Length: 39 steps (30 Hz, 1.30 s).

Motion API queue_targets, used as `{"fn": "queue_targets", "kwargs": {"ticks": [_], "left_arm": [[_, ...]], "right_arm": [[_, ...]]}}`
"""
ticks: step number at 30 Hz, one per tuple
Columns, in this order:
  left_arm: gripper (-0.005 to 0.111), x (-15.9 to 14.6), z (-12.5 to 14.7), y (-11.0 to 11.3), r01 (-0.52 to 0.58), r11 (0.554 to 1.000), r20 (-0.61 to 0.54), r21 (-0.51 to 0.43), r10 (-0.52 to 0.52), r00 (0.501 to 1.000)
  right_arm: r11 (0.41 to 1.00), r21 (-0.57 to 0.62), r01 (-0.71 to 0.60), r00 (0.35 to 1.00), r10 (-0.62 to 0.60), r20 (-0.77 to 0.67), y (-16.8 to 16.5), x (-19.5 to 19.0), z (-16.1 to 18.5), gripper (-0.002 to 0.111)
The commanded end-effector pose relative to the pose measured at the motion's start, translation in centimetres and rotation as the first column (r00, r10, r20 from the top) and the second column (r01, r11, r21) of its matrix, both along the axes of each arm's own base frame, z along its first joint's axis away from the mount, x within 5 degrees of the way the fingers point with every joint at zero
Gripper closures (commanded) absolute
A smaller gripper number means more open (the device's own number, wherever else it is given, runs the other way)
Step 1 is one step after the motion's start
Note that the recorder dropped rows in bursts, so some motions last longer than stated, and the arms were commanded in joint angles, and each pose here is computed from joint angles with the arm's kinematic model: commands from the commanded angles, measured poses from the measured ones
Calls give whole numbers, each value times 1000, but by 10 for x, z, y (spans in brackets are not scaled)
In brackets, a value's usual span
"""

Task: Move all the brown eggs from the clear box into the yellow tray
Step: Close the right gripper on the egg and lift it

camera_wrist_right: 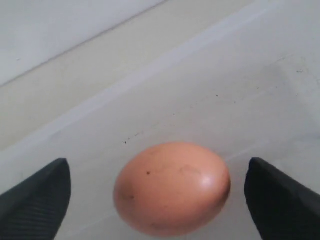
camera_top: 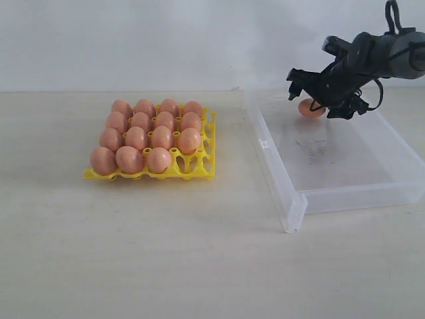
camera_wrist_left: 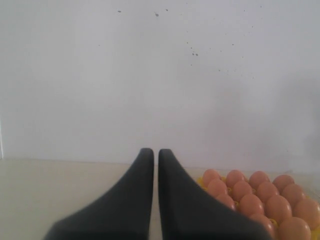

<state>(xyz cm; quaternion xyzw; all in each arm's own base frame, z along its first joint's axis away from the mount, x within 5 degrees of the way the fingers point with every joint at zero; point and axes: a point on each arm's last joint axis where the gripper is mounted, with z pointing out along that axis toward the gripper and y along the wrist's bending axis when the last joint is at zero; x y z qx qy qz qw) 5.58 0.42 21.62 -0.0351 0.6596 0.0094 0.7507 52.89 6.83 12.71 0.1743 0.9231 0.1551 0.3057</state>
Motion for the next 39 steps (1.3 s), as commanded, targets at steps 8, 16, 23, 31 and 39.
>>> {"fn": "queue_targets", "kwargs": {"ticks": [8,16,23,31,39], "left_arm": [[103,0,1,0,2,1000,9,-1,-2,1000],[103,0,1,0,2,1000,9,-1,-2,1000],[103,0,1,0,2,1000,9,-1,-2,1000],[103,0,1,0,2,1000,9,-1,-2,1000],[103,0,1,0,2,1000,9,-1,-2,1000]], "right_arm": [[989,81,-121,985,109,136,23,4,12,82],[938,-20,-346,934,347,90,29,-5,7,52],[862,14,-506,860,506,-71,31,-24,8,41],[765,-65,-641,756,614,-225,29,-39,7,41],[850,-117,-514,855,497,-150,31,-27,9,41]]}}
